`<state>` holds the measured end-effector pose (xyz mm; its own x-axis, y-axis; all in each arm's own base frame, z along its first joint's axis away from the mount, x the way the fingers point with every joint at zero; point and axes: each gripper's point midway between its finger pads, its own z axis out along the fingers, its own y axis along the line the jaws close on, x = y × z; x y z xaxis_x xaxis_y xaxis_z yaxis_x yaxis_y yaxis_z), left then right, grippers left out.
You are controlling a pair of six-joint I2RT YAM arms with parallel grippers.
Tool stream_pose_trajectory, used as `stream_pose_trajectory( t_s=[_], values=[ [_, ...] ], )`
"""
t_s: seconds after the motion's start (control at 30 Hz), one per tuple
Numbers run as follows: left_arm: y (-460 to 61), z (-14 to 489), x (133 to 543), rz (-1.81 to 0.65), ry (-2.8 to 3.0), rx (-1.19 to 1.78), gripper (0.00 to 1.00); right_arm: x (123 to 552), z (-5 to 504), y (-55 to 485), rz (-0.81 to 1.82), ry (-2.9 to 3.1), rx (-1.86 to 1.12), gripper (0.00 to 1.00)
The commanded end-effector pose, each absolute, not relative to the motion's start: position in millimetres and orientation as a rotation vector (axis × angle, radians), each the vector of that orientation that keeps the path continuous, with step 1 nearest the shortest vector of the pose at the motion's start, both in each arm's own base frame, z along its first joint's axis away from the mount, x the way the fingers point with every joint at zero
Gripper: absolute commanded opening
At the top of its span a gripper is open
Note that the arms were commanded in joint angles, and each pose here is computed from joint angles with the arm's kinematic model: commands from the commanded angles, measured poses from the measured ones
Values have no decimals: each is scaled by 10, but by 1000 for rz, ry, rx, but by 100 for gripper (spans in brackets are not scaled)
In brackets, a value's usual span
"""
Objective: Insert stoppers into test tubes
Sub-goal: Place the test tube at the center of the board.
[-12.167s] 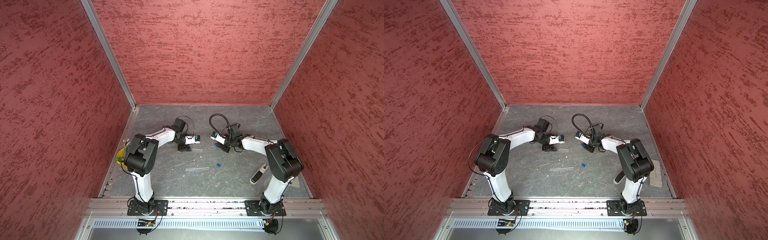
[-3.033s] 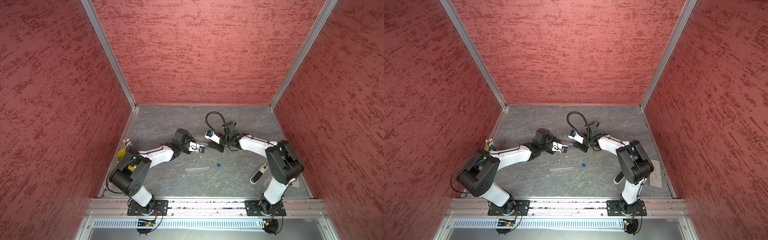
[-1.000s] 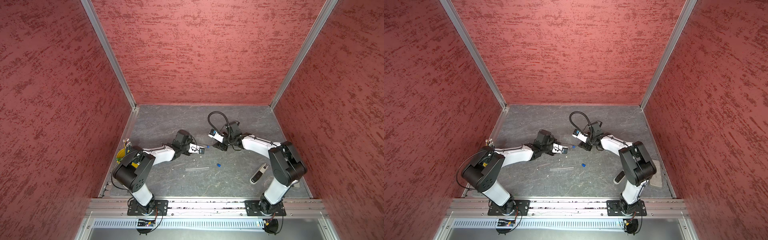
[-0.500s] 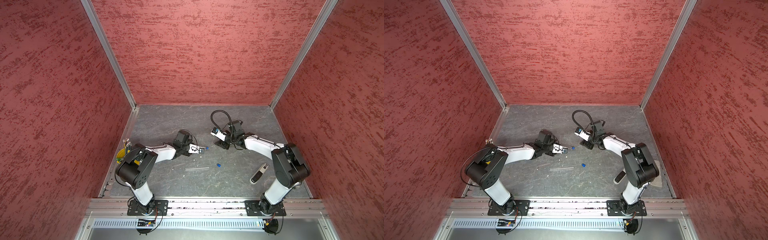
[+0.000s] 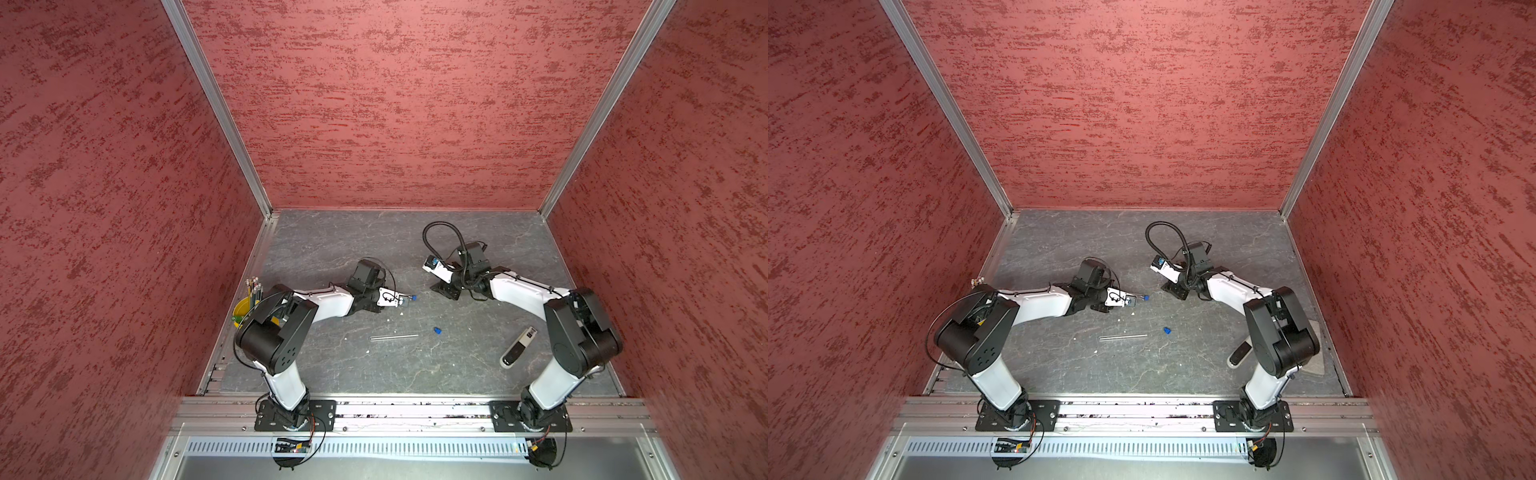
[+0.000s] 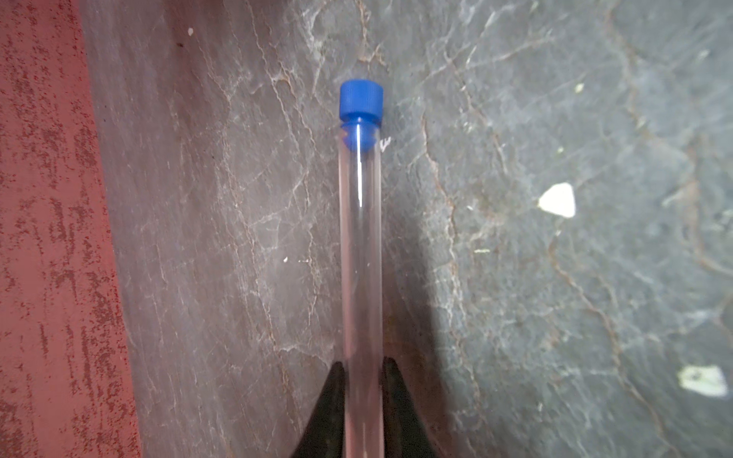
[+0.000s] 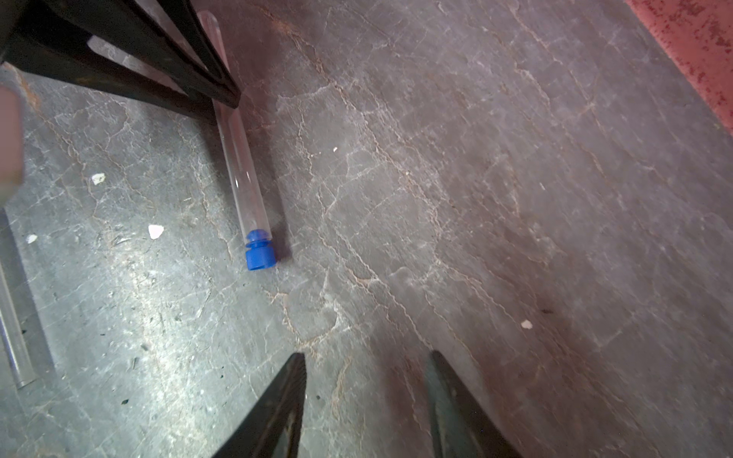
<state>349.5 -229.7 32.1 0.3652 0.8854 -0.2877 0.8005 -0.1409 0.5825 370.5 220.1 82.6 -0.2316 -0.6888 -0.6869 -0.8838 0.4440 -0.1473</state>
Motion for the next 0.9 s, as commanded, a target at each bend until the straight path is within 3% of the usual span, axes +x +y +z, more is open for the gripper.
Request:
stream_pose_trajectory(
  t_s=[0.0,0.87],
  values=[
    [-2303,318,3510,137,1480,1953,17,3728,954,2163,330,1969,-1296,52],
    [-2273,244,3489,122,1514,1963,20,3733,972,2140,312,1964,-1294,52]
  ],
)
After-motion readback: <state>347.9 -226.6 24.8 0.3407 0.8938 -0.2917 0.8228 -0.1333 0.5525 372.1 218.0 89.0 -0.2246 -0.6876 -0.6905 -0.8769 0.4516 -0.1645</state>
